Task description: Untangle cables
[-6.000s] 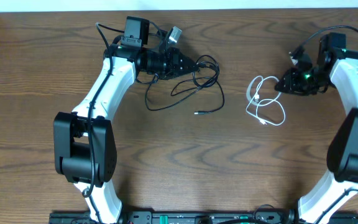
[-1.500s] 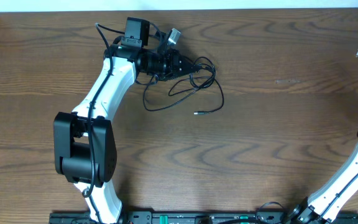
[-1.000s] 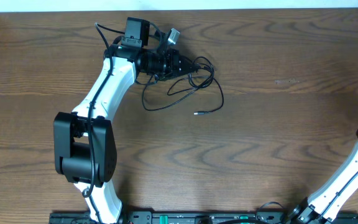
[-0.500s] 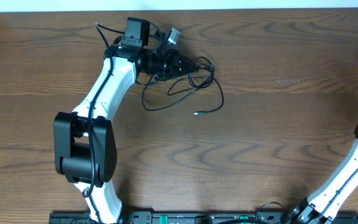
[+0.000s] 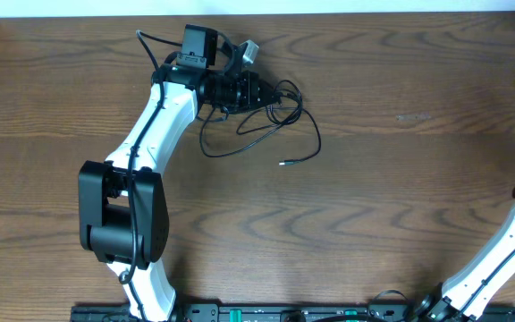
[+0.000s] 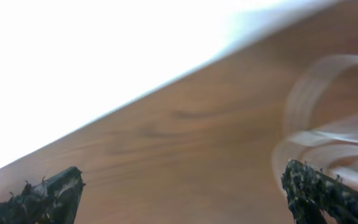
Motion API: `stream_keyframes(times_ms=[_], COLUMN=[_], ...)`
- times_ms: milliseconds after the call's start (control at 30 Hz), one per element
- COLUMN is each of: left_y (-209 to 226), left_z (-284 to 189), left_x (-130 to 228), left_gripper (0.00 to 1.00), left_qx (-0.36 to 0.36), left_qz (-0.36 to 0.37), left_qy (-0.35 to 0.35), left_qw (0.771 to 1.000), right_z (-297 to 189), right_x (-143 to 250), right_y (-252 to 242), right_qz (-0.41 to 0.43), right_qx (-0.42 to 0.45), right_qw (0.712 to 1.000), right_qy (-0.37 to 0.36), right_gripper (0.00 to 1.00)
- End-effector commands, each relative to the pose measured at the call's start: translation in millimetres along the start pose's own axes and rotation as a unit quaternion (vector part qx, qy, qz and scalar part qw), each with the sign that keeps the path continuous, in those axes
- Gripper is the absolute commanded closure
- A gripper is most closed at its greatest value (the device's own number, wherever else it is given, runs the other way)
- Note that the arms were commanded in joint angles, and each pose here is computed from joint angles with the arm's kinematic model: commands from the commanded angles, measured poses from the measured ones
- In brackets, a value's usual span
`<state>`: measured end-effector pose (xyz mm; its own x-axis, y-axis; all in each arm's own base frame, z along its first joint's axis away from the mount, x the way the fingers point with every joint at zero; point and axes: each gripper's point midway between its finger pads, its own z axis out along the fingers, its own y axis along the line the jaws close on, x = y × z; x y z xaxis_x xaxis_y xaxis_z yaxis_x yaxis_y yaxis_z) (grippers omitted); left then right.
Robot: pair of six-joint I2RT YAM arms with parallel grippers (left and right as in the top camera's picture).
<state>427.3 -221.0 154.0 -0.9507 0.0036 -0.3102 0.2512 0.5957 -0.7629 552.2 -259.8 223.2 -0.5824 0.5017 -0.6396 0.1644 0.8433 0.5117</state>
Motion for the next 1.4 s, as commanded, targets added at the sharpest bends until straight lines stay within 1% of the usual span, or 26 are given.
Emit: stream_keyframes(times_ms=[0, 100, 233, 333, 433, 600, 633, 667, 767, 933, 1000, 1033, 1100, 1200, 1300, 1367], left_y=[-3.1, -18.7, -54.1, -81.0, -100.7, -124.5, -128.4, -129.1, -130.8, -131.7, -130.8, -129.8, -121.7, -102.9, -70.9, -48.9], left_z=[-0.7, -1.4, -7.8, -17.5, -27.7, -44.1, -47.1, -47.6, -48.5, -49.1, -48.0, -47.0, -39.0, -22.8, -2.1, 7.9], left_x=[-4.3, -7.1, -13.5, -15.2, -12.7, -8.9, -8.9, -9.8, -11.4, -13.2, -14.3, -15.3, -20.9, -25.8, -28.0, -26.5], left_gripper=[0.92, 0.92, 0.93, 0.93, 0.92, 0.93, 0.92, 0.93, 0.92, 0.92, 0.93, 0.93, 0.92, 0.92, 0.92, 0.93], left_qx=[-0.002, 0.041, 0.134, 0.206, 0.261, 0.326, 0.335, 0.335, 0.335, 0.334, 0.331, 0.327, 0.299, 0.242, 0.145, 0.079], left_qz=[0.048, 0.064, 0.114, 0.149, 0.176, 0.210, 0.214, 0.214, 0.225, 0.235, 0.233, 0.230, 0.203, 0.148, 0.080, 0.045], left_qy=[-0.008, -0.010, -0.018, -0.018, -0.011, 0.005, 0.008, 0.007, 0.003, -0.003, -0.005, -0.007, -0.017, -0.026, -0.036, -0.041], left_qw=[0.999, 0.997, 0.984, 0.967, 0.949, 0.922, 0.918, 0.918, 0.915, 0.913, 0.915, 0.917, 0.932, 0.959, 0.986, 0.995], right_z=[-5.2, 2.1, 14.8, 24.4, 28.8, 28.5, 26.6, 25.0, 19.4, 8.9, 4.7, 4.3, 3.7, 8.1, 17.9, 23.4], right_x=[14.5, 31.5, 60.9, 86.4, 107.9, 145.7, 158.7, 166.4, 183.1, 193.5, 193.7, 192.9, 192.0, 196.2, 207.9, 217.4], right_y=[99.5, 124.1, 166.8, 200.5, 227.3, 264.7, 273.6, 278.1, 285.7, 282.5, 280.0, 278.9, 278.2, 271.5, 258.0, 253.9], right_qz=[-0.016, -0.007, -0.022, -0.029, -0.042, -0.092, -0.115, -0.129, -0.150, -0.143, -0.140, -0.139, -0.136, -0.115, -0.112, -0.110], right_qx=[-0.205, -0.230, -0.263, -0.280, -0.298, -0.333, -0.343, -0.350, -0.361, -0.362, -0.361, -0.360, -0.357, -0.323, -0.252, -0.209], right_qw=[0.978, 0.971, 0.958, 0.947, 0.936, 0.912, 0.903, 0.897, 0.884, 0.878, 0.878, 0.878, 0.880, 0.889, 0.901, 0.905], right_qy=[0.036, 0.069, 0.115, 0.153, 0.182, 0.222, 0.232, 0.239, 0.257, 0.279, 0.283, 0.282, 0.283, 0.304, 0.335, 0.355], right_gripper=[0.01, 0.01, 0.01, 0.01, 0.01, 0.01, 0.03, 0.05, 0.04, 0.04, 0.03, 0.01, 0.01, 0.01, 0.01, 0.01])
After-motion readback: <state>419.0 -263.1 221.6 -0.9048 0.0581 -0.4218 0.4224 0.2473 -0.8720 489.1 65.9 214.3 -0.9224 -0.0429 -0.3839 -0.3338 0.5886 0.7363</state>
